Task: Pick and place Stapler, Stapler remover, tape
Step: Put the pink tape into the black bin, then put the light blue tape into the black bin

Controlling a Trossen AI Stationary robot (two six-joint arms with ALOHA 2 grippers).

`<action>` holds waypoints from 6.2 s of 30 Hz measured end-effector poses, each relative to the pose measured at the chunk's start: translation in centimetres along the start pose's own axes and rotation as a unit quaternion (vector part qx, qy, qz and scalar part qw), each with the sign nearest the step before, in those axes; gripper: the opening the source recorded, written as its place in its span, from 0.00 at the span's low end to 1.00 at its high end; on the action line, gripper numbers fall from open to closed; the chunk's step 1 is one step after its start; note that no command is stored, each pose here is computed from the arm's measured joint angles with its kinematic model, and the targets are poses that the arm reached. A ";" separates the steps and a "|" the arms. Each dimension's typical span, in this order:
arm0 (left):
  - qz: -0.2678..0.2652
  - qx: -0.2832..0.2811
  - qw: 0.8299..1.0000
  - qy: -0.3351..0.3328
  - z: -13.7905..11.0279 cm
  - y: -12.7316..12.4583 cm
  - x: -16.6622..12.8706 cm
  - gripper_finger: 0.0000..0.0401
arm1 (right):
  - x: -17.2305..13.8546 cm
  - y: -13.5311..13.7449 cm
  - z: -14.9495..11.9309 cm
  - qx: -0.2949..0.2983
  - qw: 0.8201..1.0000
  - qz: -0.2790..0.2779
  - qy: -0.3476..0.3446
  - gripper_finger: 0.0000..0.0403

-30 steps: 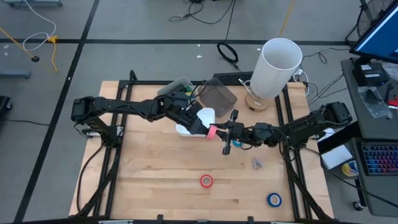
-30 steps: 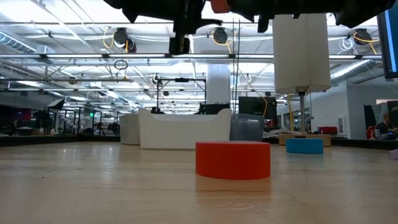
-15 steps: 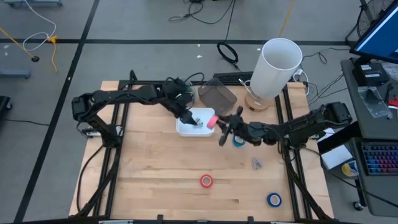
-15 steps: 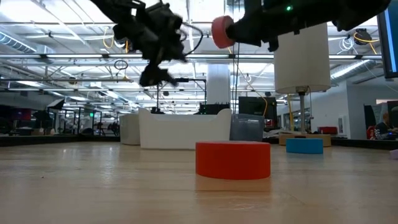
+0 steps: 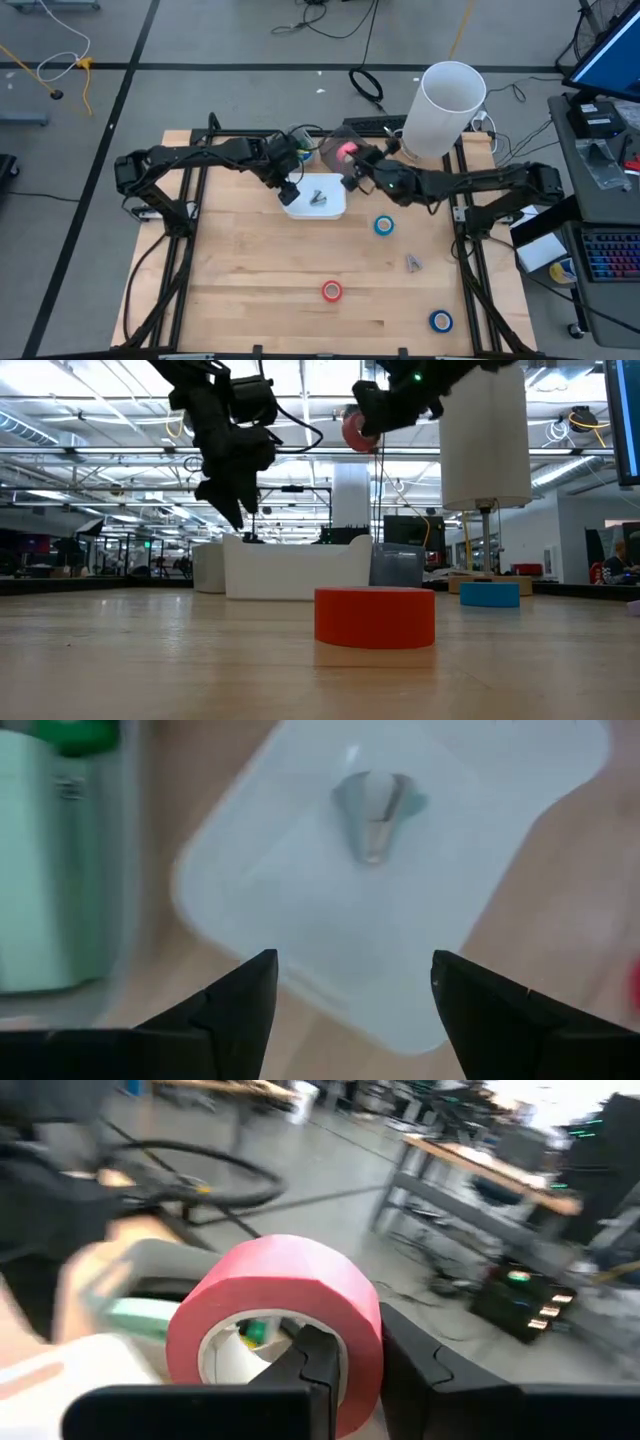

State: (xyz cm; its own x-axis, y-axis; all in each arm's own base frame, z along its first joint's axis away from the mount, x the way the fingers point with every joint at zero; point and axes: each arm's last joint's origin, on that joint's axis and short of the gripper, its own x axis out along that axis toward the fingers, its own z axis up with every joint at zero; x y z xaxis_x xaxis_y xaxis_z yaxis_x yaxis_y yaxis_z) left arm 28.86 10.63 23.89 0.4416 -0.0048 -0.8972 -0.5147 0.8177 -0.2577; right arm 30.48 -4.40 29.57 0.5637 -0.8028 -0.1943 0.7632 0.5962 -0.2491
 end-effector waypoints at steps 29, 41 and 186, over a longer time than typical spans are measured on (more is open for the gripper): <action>0.101 0.060 0.975 -0.191 -3.5 0.4 -12.5 0.65 | 11.1 0.4 -4.4 -0.002 0.952 -0.093 0.292 0.08; 0.101 0.063 0.975 -0.190 -3.5 0.4 -12.5 0.65 | 10.6 -0.5 -6.2 0.072 0.921 -0.102 0.370 0.08; -0.096 0.073 0.961 -0.250 -16.9 0.1 -4.9 0.65 | -3.0 -1.6 -15.9 0.223 0.768 0.144 0.583 0.08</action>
State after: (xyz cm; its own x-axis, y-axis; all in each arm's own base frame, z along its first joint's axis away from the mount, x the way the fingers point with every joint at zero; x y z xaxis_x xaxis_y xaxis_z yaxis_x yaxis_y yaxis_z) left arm 14.20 1.04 22.23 0.8350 0.0828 -0.5439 -0.2951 0.9018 -0.3157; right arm 22.56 -2.77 15.48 0.2617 0.0695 -0.9627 0.8387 0.4772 0.2624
